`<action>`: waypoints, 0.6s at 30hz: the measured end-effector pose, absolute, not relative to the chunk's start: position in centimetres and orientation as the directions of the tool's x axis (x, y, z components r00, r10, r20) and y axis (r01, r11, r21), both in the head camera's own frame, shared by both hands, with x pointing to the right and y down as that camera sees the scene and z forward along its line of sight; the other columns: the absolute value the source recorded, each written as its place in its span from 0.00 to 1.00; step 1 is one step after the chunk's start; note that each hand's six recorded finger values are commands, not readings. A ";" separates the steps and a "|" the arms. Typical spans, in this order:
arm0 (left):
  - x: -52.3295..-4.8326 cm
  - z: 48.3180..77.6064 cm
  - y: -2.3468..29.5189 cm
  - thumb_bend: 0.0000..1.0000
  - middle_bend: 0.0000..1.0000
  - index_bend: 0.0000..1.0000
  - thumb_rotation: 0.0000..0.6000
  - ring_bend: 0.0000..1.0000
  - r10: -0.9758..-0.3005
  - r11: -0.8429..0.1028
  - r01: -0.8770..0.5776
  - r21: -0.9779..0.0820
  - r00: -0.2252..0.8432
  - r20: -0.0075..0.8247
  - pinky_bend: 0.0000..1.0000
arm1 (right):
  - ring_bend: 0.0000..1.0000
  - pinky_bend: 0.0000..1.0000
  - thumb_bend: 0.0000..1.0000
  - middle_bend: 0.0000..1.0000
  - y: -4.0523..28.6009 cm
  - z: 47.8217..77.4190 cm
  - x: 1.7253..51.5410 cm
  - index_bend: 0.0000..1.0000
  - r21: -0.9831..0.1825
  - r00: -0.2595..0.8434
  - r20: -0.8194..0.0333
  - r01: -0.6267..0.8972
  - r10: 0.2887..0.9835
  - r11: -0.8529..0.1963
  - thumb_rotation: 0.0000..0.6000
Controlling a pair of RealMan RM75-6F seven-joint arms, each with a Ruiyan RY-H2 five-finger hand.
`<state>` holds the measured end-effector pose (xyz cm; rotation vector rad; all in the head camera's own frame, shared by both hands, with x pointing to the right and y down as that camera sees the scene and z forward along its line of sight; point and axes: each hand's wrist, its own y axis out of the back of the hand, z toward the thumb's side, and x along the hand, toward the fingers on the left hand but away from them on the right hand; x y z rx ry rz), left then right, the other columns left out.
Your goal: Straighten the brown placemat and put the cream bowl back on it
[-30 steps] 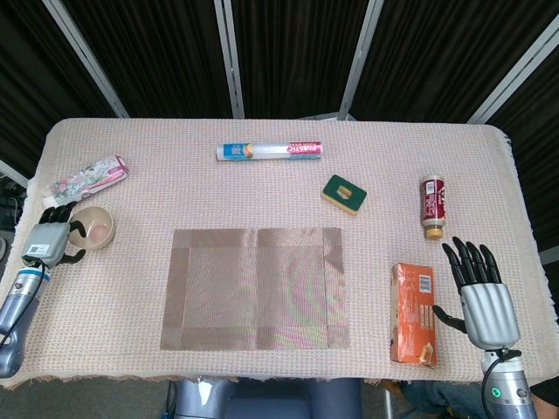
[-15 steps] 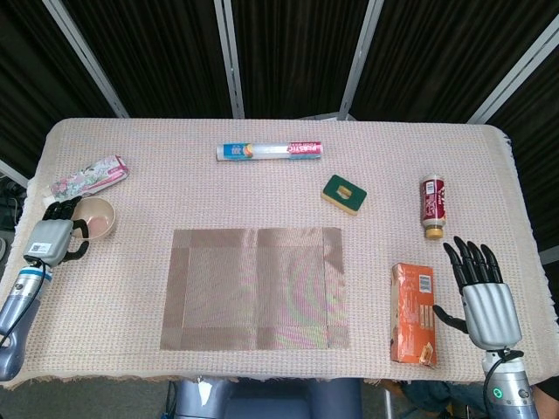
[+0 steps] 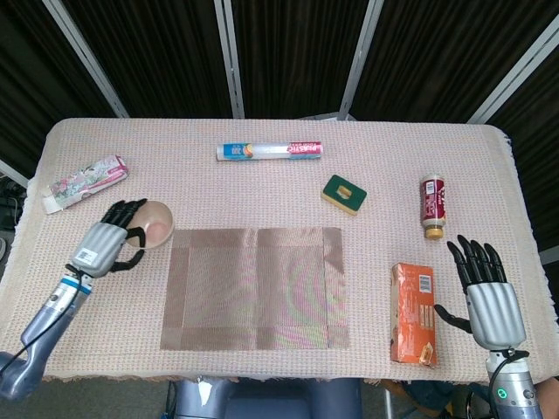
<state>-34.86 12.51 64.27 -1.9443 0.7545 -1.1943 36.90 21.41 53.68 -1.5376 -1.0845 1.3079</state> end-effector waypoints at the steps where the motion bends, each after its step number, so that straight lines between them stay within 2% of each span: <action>1: -33.5 63.9 12.9 0.47 0.00 0.64 1.00 0.00 -0.763 -0.574 -0.106 -0.812 0.429 0.483 0.00 | 0.00 0.00 0.00 0.00 21.4 53.7 37.0 0.00 -0.953 0.086 -0.280 0.098 0.956 -0.287 1.00; 5: -28.3 63.3 14.7 0.48 0.00 0.64 1.00 0.00 -0.696 -0.596 -0.062 -0.801 0.538 0.476 0.00 | 0.00 0.00 0.00 0.00 21.2 53.5 37.3 0.00 -0.955 0.079 -0.274 0.097 0.959 -0.281 1.00; 9: -23.6 64.2 17.2 0.48 0.00 0.64 1.00 0.00 -0.620 -0.623 -0.012 -0.782 0.617 0.484 0.00 | 0.00 0.00 0.00 0.00 21.1 53.4 37.7 0.00 -0.957 0.066 -0.267 0.098 0.961 -0.273 1.00; 13: -20.0 65.4 19.1 0.48 0.00 0.65 1.00 0.00 -0.575 -0.642 0.008 -0.767 0.657 0.488 0.00 | 0.00 0.00 0.00 0.00 21.0 53.3 38.3 0.00 -0.958 0.048 -0.266 0.093 0.963 -0.270 1.00; 18: -17.5 67.5 20.4 0.48 0.00 0.65 1.00 0.00 -0.552 -0.644 0.049 -0.763 0.661 0.508 0.00 | 0.00 0.00 0.00 0.00 21.0 53.0 38.9 0.00 -0.961 0.032 -0.260 0.094 0.965 -0.262 1.00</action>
